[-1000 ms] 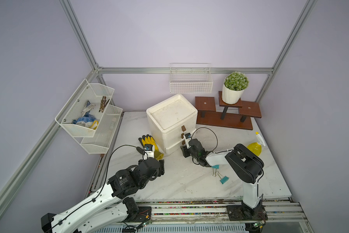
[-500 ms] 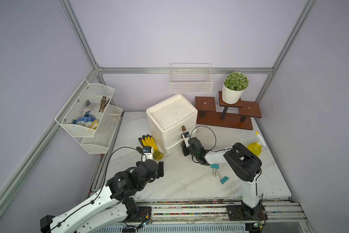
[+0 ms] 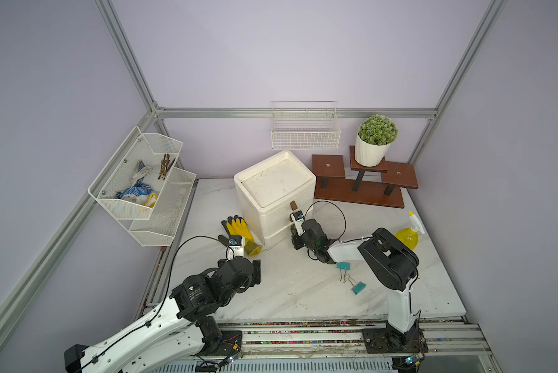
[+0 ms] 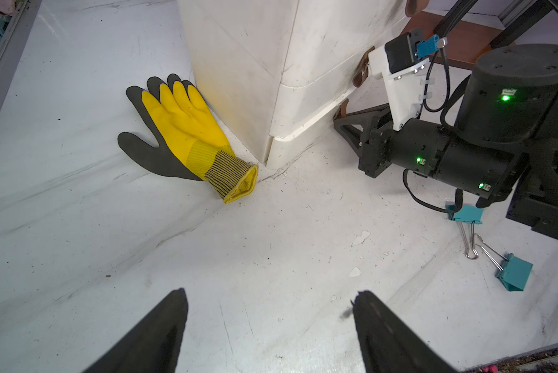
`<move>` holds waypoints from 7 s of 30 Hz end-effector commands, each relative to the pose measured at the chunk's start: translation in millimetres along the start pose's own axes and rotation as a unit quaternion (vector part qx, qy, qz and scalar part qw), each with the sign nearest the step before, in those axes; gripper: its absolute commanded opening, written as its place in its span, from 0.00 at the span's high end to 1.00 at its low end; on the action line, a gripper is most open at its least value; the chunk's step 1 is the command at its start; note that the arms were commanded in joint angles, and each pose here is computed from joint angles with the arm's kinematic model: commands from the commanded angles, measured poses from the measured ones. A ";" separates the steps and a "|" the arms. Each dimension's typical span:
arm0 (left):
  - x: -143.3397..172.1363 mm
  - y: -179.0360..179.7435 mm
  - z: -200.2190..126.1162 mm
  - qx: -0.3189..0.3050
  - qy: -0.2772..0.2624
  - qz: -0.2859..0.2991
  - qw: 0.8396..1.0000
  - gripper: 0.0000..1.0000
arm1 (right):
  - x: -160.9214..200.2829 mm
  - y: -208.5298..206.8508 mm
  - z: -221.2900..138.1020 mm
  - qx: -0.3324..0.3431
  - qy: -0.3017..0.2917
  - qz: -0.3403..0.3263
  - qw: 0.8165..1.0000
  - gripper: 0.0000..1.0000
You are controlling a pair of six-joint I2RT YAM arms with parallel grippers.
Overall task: Put the binder clips in the drawer according to color
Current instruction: Open the drawer in the storage box, then pick up the binder clip at the center of the board, then place the binder clip in the drawer, then pick up the binder clip at the center of the board.
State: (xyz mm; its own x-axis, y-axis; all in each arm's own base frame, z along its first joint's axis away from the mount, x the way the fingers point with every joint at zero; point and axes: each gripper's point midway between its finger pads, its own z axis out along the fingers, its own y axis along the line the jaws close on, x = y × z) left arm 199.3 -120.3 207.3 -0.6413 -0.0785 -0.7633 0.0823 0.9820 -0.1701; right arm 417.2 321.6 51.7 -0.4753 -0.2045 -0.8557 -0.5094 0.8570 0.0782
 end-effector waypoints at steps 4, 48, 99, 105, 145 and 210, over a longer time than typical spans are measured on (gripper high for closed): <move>-5.0 0.9 -1.2 -0.003 -0.008 -0.012 1.000 0.16 | -9.4 1.2 -1.1 -0.004 -0.013 0.006 1.000 1.00; -2.9 -3.7 7.2 0.001 -0.011 -0.021 1.000 0.15 | 50.7 -10.6 -125.4 0.014 0.015 0.064 0.998 1.00; -29.2 61.6 12.9 0.003 0.010 -0.142 0.990 0.03 | 140.8 -99.9 -183.0 0.250 0.267 0.253 0.896 0.24; -37.3 58.7 7.5 0.012 0.001 -0.128 0.992 0.03 | 139.3 -101.0 -184.1 0.249 0.254 0.255 0.899 0.44; -52.5 51.3 -11.0 0.043 -0.059 -0.057 0.996 0.06 | -25.4 -75.4 -47.0 0.189 0.126 0.210 0.951 0.53; -52.2 47.9 -12.8 0.055 -0.064 -0.057 0.995 0.08 | 122.6 -72.2 -234.1 0.256 0.233 0.347 0.872 0.11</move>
State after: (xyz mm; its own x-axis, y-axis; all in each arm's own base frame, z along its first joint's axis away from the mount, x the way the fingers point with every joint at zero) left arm 223.2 -64.2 241.4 -0.5774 -0.2291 -0.7837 0.0695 0.9426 -0.3267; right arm 243.9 156.3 59.7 -0.8146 0.4734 -0.3352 0.3719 0.8697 0.3245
